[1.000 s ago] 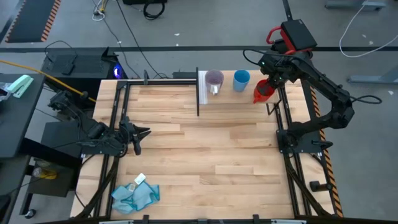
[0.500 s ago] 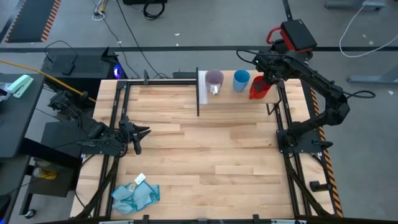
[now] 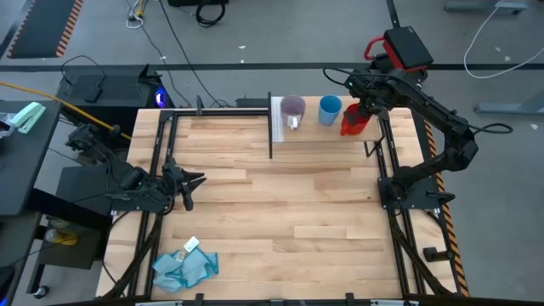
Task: Stack small to large cups/mugs on shelf
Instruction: Put the orange mug on the shelf
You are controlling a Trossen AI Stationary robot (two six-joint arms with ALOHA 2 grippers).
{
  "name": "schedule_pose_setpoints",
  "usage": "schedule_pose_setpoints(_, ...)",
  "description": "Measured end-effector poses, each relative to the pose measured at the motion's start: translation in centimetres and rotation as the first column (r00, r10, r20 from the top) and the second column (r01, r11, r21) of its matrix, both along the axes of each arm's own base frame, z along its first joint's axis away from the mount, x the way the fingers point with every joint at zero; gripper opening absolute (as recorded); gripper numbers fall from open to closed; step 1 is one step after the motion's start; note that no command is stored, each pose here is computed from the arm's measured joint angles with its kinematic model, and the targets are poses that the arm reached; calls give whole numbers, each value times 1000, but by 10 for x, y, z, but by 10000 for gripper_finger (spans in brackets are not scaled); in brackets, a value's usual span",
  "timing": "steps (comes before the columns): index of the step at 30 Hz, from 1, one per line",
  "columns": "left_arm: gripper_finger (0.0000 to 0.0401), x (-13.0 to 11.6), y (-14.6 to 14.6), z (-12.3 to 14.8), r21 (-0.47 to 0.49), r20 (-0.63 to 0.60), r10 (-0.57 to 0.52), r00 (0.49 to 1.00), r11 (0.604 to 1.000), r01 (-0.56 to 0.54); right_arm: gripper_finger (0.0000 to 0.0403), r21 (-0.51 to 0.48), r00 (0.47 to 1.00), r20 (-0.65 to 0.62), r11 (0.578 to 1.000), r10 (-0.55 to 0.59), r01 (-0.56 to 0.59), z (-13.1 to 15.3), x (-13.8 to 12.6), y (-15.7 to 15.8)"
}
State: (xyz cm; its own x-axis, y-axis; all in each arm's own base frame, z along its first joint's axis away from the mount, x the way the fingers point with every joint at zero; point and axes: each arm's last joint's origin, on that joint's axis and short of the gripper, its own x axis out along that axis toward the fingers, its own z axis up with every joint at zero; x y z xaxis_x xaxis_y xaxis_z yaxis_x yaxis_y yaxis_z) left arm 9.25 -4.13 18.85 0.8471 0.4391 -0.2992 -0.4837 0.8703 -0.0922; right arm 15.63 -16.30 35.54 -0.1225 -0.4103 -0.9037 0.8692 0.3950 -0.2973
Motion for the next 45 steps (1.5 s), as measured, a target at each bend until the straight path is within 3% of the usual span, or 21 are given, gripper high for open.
schedule_pose_setpoints(7,78,0,1,2,25,37,56,998,998,-57,83,-38,999,43,999,-15,17,12,0,0)
schedule_pose_setpoints(13,82,12,-6,10,67,70,35,997,997,-40,84,-56,995,78,997,-57,61,36,-7,9)
schedule_pose_setpoints(20,72,47,-9,29,206,109,-119,987,974,95,84,-117,968,248,990,-48,79,66,-12,42)
schedule_pose_setpoints(26,64,75,16,36,211,198,-243,949,957,201,73,-117,910,414,991,-7,61,77,-21,89)
schedule_pose_setpoints(31,66,95,48,36,184,269,-320,908,943,278,58,-108,888,460,991,-17,75,58,-21,121)
schedule_pose_setpoints(36,71,130,69,49,146,239,-419,876,907,394,39,-107,933,360,994,28,11,14,-6,146)
schedule_pose_setpoints(40,73,163,77,53,142,160,-491,856,870,473,20,-194,935,332,979,121,-58,-14,13,162)
schedule_pose_setpoints(45,68,193,90,53,114,100,-467,878,882,457,5,-343,941,269,933,205,-106,-28,36,164)
